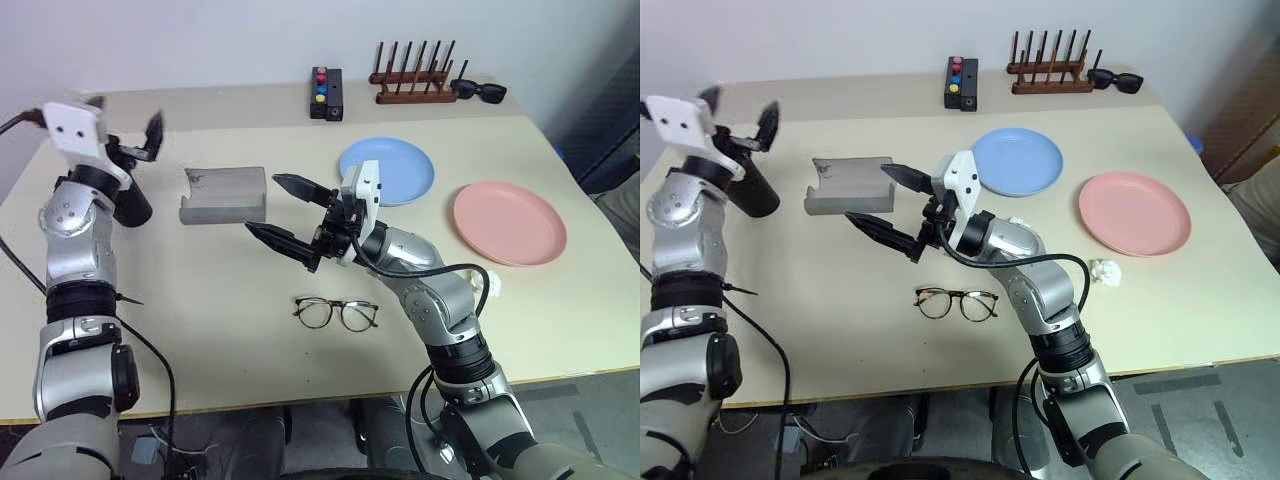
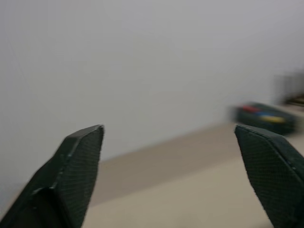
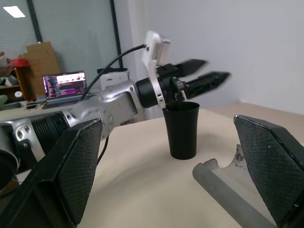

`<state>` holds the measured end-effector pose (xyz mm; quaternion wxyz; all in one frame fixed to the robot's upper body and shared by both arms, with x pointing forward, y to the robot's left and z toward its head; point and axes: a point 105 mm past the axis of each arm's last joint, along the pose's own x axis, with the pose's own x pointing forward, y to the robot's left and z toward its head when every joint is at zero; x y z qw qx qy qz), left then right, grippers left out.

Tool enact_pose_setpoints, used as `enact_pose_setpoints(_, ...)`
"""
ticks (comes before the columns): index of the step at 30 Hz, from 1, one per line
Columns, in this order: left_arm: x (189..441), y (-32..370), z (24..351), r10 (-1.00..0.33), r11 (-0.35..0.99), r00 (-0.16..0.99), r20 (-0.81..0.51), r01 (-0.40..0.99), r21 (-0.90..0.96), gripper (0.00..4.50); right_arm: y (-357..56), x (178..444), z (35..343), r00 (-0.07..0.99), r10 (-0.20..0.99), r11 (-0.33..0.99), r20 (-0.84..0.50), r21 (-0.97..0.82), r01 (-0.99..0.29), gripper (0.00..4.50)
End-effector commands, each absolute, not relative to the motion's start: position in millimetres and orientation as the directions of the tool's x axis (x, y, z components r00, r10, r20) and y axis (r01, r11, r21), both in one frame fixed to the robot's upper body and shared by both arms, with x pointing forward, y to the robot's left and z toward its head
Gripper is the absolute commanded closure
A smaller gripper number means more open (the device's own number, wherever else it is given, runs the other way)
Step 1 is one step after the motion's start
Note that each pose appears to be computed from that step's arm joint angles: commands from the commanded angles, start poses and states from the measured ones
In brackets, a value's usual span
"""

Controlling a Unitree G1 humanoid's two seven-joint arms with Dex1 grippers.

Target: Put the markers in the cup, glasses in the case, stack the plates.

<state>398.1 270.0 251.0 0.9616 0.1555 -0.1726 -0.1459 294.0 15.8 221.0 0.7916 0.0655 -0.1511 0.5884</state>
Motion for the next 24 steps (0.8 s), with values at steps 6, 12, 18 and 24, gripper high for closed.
enact_pose_setpoints(6,385.6,250.3,189.9,-0.596,0.654,0.768,-0.235,0.634,0.412,0.02,17.3,287.3,234.7,0.232,0.902,0.289,0.363,-0.109,-0.951,0.0)
enact_pose_setpoints(12,390.6,249.9,157.0,-0.59,0.577,0.681,-0.433,0.731,0.364,0.02,16.6,287.9,234.4,0.239,0.9,0.297,0.365,-0.111,-0.948,0.0)
enact_pose_setpoints(18,400.0,248.9,140.8,-0.55,0.565,0.657,-0.515,0.747,0.349,0.02,14.4,288.5,234.0,0.256,0.895,0.315,0.367,-0.112,-0.942,0.0)
enact_pose_setpoints(24,404.0,246.8,130.2,-0.534,0.568,0.646,-0.546,0.752,0.334,0.54,13.0,288.1,233.6,0.263,0.892,0.323,0.366,-0.112,-0.94,0.0)
